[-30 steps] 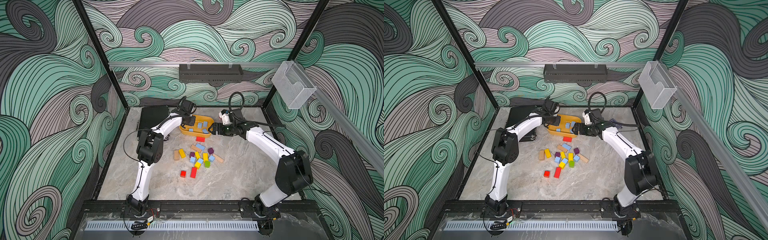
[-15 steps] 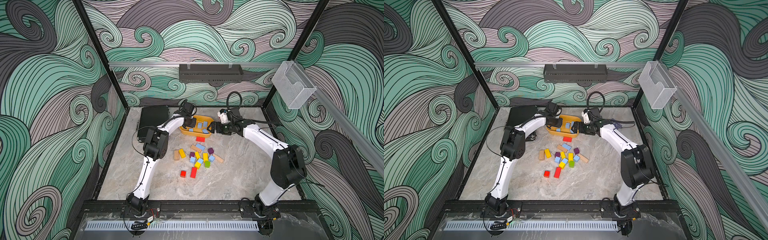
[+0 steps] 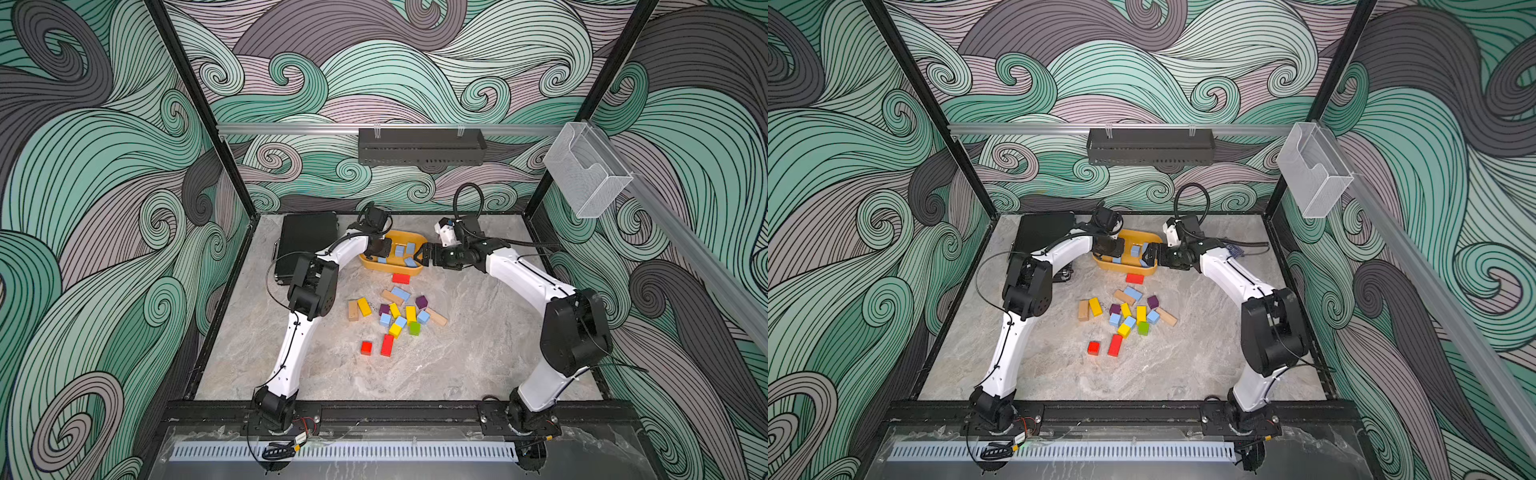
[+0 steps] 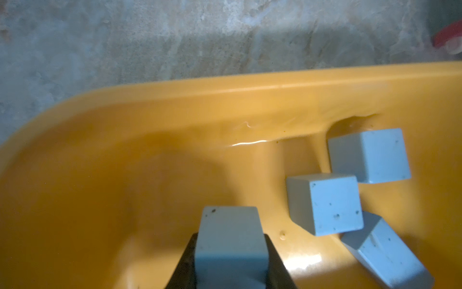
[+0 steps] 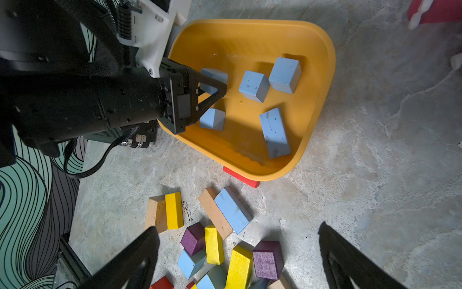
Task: Pick out the blue building blocks
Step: Place the building block in the storage box, then pick up the building block from the center of the board.
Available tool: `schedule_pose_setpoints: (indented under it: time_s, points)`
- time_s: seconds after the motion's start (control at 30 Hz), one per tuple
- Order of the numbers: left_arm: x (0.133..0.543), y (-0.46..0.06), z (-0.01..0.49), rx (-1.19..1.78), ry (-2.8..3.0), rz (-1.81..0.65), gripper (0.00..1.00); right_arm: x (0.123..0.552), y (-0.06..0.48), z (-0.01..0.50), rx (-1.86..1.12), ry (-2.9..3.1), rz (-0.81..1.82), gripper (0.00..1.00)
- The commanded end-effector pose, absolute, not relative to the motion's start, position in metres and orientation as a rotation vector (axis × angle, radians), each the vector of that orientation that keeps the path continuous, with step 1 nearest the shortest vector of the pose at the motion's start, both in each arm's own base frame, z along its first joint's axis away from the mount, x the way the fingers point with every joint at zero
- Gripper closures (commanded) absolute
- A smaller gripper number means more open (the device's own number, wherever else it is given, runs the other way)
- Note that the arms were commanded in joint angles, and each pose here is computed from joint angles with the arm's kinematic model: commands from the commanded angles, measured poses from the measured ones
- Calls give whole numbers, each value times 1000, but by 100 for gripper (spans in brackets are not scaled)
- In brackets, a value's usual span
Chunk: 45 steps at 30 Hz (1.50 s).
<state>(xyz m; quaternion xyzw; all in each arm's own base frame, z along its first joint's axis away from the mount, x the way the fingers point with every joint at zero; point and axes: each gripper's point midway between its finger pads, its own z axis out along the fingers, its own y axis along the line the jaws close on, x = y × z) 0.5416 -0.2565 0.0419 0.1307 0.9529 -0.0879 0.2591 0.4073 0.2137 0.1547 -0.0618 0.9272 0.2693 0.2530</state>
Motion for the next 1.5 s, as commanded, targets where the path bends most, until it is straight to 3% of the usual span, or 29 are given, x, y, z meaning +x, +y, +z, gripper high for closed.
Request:
schedule_pose_setpoints:
  time_s: [0.0,0.17,0.3,0.63,1.03,1.47]
  points:
    - [551,-260,45,330,2569,-274,96,411,213,157,-188,2508,735,1]
    - [549,-262,48,327,2569,-300,83,410,213,158,-189,2505,737,1]
    - [546,-265,54,301,2575,-344,64,408,213,161,-190,2503,739,1]
    - [541,-271,79,276,2549,-420,33,402,211,174,-195,2474,743,1]
    - [530,-270,146,226,2457,-494,20,384,200,201,-196,2431,718,1]
    - [485,-247,217,224,2377,-394,19,348,185,235,-222,2339,708,1]
